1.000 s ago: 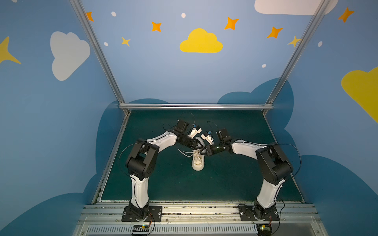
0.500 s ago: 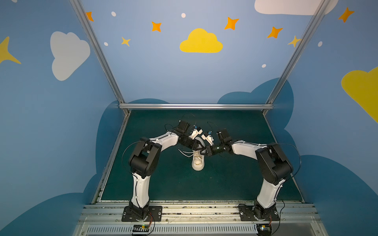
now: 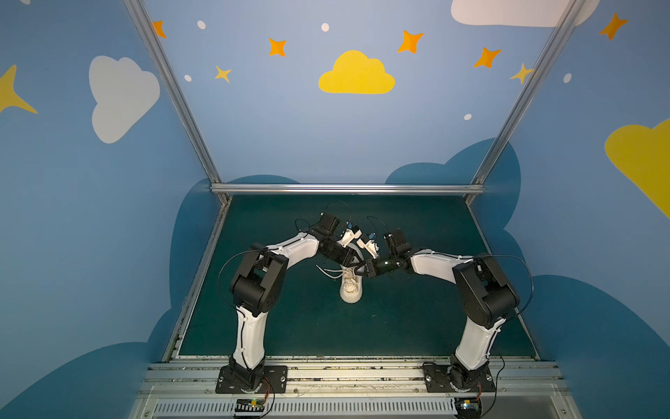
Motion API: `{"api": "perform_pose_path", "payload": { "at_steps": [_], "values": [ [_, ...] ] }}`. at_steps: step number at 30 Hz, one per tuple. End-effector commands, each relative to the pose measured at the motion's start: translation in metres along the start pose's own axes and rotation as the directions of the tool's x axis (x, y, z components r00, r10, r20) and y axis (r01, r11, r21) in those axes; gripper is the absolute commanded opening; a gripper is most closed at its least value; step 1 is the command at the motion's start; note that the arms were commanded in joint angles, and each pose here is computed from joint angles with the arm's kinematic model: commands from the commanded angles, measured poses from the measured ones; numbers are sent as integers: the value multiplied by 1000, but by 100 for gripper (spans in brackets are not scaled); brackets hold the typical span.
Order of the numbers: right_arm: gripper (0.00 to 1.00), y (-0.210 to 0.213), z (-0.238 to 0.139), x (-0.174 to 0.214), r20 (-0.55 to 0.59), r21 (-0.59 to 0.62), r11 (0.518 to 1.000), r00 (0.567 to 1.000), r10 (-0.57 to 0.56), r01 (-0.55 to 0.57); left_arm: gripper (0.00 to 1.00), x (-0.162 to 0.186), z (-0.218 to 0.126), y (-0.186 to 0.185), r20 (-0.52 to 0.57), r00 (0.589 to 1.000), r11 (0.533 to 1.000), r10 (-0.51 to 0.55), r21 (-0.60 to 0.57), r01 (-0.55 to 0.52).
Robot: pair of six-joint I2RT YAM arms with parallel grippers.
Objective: Tie the shoes
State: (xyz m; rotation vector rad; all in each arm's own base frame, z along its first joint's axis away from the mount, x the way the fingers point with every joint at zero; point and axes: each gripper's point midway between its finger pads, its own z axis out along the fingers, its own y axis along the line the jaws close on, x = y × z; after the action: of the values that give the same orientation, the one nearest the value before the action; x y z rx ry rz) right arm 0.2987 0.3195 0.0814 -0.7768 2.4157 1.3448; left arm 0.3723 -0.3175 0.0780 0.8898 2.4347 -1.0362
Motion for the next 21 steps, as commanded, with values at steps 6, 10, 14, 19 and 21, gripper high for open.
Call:
{"api": "perform_pose_path", "payload": {
  "at_steps": [6, 10, 14, 19, 21],
  "values": [
    [0, -1, 3, 5, -16, -2, 1000, 1000, 3, -3, 44, 7, 4, -1, -38, 999, 1000, 6, -2, -6],
    [0, -1, 2, 4, -16, -1, 1000, 1000, 4, -4, 30, 5, 3, -3, -28, 1000, 1000, 3, 7, -3],
    [0, 0, 2, 6, -20, -4, 1000, 1000, 8, -8, 16, -2, -1, -7, -3, 1000, 1000, 13, 10, -13],
    [0, -1, 1, 6, -17, -2, 1000, 1000, 10, -10, 5, -9, -9, -9, 22, 999, 1000, 25, -3, -25],
    [0, 0, 1, 6, -17, -3, 1000, 1000, 9, -9, 3, -11, -12, -10, 34, 999, 1000, 25, -4, -25]
  ]
}}
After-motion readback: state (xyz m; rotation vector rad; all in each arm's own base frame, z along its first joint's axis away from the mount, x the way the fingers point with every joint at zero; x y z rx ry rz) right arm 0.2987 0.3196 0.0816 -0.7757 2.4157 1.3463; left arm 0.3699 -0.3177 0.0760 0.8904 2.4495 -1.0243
